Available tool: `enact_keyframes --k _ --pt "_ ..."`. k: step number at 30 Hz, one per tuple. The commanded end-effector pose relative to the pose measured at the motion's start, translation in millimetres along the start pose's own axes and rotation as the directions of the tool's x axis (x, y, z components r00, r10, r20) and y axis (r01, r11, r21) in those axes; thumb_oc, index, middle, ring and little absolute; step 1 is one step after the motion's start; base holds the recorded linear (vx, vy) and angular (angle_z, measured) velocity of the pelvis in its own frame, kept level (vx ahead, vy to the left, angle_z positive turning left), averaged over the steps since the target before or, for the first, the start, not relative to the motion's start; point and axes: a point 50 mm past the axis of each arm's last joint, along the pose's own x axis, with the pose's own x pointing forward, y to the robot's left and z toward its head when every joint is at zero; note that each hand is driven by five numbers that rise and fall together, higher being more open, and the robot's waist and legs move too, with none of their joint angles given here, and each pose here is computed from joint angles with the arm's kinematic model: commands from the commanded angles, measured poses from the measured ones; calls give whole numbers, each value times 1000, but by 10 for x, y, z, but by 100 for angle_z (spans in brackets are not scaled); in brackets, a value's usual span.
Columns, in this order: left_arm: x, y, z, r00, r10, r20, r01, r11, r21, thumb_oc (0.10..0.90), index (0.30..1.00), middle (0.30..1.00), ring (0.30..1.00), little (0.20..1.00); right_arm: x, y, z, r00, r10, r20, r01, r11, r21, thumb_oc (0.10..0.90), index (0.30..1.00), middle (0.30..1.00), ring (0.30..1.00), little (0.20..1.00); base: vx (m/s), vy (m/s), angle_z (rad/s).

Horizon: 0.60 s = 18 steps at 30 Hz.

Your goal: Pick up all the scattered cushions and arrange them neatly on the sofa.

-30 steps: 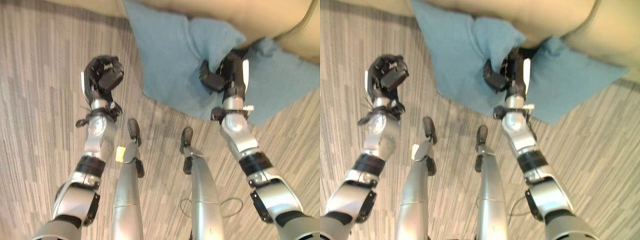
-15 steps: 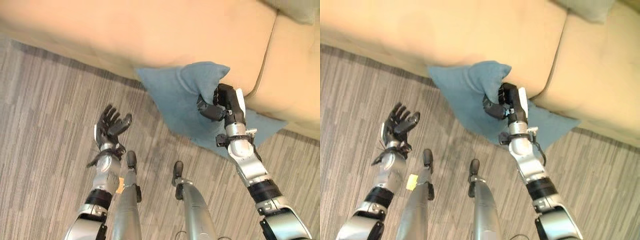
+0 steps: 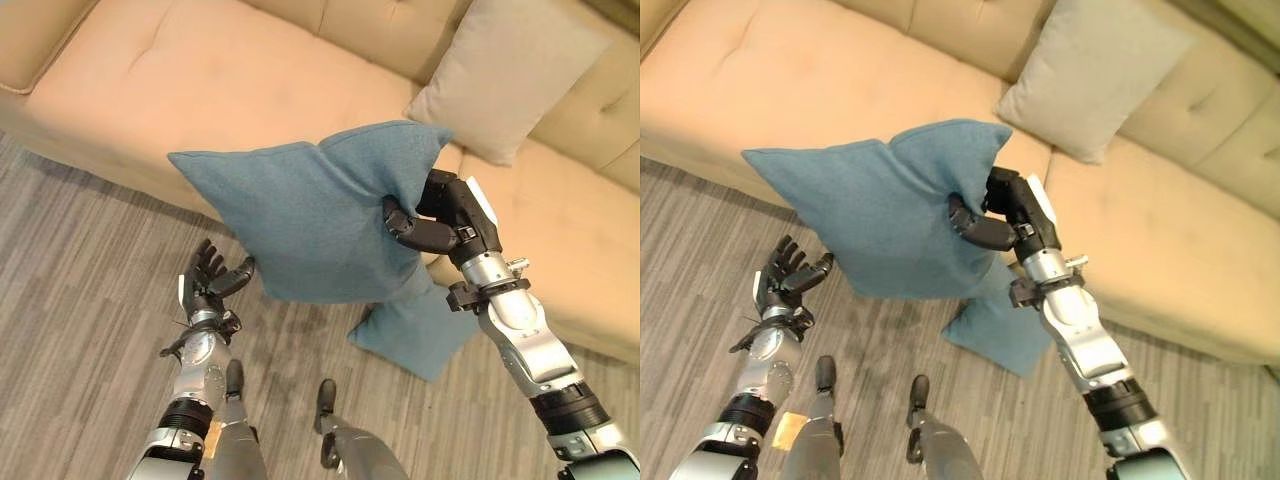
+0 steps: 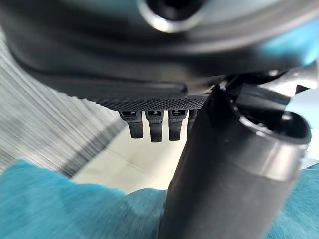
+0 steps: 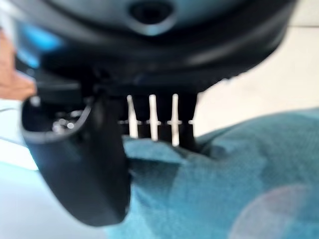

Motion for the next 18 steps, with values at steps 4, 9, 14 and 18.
enact_keyframes --k 4,9,14,18 --pt "-81 39 296 981 -42 191 58 995 -76 800 900 900 900 900 -106 -115 308 977 -17 210 -10 992 127 400 300 300 300 300 53 -1 0" --pt "-96 -48 395 970 -85 230 127 976 -176 800 900 900 900 900 -143 -68 232 984 11 179 -39 987 158 400 300 300 300 300 6 -2 0" --pt "-159 -232 215 971 -185 154 228 908 -351 800 900 900 900 900 -165 55 172 985 58 160 -94 970 226 400 300 300 300 300 1 -6 2" --pt "-195 -342 44 955 -286 74 294 898 -326 800 900 900 900 900 -144 105 193 981 84 174 -125 961 246 400 300 300 300 300 0 0 0"
